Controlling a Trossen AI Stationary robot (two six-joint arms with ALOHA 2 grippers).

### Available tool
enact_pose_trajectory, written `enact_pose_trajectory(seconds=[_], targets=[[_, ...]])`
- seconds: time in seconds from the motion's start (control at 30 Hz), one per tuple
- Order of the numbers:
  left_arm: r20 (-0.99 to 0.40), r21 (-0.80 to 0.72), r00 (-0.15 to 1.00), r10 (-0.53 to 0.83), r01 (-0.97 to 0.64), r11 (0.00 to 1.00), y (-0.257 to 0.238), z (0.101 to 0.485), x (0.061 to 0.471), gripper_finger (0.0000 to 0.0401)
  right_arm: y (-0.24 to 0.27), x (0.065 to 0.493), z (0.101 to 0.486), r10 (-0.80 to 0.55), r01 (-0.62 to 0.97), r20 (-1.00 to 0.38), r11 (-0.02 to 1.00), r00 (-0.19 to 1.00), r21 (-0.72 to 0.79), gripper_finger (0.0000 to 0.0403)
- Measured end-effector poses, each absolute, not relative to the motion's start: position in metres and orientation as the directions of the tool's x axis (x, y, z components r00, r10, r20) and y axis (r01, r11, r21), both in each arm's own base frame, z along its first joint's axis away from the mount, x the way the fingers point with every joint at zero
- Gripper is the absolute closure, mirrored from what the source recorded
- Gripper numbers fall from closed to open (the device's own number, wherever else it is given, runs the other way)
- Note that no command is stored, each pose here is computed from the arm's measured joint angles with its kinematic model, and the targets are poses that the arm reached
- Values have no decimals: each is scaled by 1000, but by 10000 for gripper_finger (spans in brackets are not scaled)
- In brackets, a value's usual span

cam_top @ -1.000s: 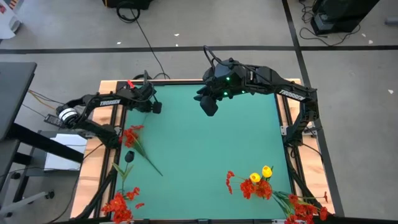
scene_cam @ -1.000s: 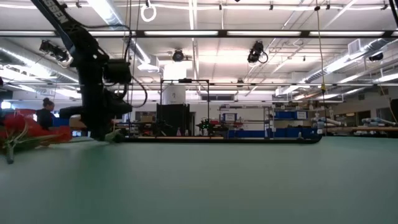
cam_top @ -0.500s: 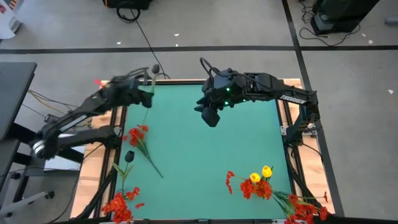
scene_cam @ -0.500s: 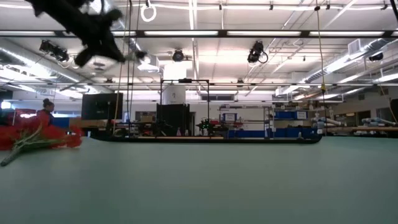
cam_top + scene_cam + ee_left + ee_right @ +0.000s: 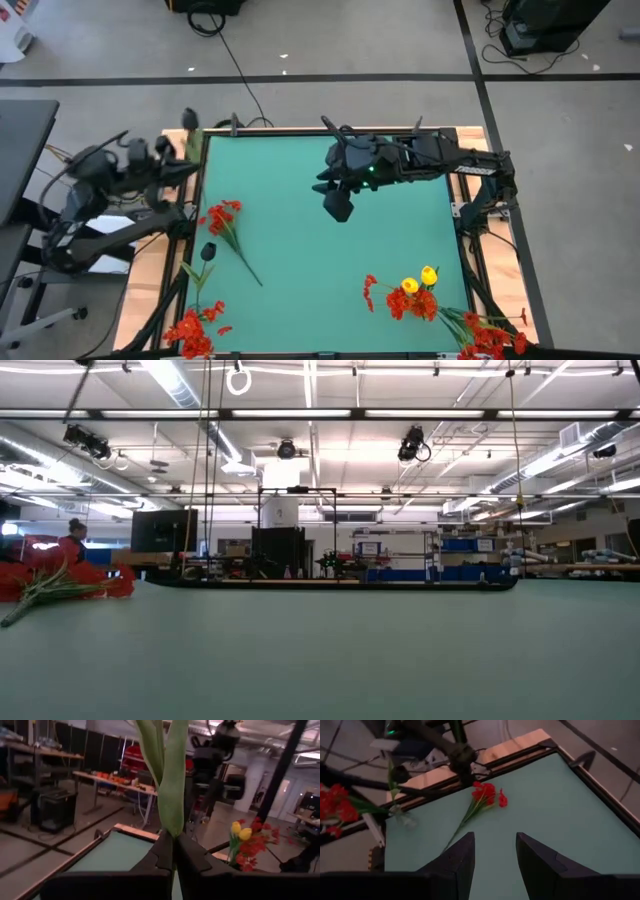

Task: Sort flowers into vase by color
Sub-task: Put the black flower into the transparent flower vase

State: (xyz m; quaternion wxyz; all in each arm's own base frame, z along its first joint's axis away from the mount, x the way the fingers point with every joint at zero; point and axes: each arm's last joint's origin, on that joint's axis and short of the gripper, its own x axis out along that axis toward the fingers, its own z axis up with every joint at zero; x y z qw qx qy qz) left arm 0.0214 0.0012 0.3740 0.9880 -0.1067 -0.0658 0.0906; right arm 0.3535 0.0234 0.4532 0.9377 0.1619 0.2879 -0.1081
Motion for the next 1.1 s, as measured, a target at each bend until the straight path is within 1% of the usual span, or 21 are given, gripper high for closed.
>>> enact_pose_trajectory(seconds=[0.1,0.2,0.27,0.33,0.43,0.53,0.67,0.8,0.97,1.1], targets=[[103,-190,981,163,-142,972,-11,365,5,390,29,353,453,-150,348,-568,901,809,259,251],[60,-201,993,104,-90,975,-20,353,-8,390,33,352,454,-205,415,-557,865,805,281,251],[62,-218,997,53,-38,975,-27,349,-15,390,33,352,454,-248,467,-547,829,799,306,251],[88,-234,996,-8,28,972,-33,347,-21,390,33,352,455,-281,510,-535,787,797,346,251],[134,-244,982,-133,163,956,-42,348,-30,394,32,352,455,-319,554,-523,735,791,390,251],[123,-259,961,-249,273,927,-47,349,-31,396,31,352,456,-348,587,-512,680,786,439,251],[91,-224,930,-355,367,903,-53,347,-27,398,32,352,457,-382,613,-493,615,782,496,251],[65,-168,910,-409,414,894,-56,343,-22,398,37,351,458,-415,630,-475,562,776,537,251],[47,-131,908,-415,418,899,-52,337,-14,398,42,351,459,-450,634,-448,503,772,587,251],[39,-149,897,-439,440,886,-47,333,-11,398,43,351,460,-451,628,-441,479,776,614,251]])
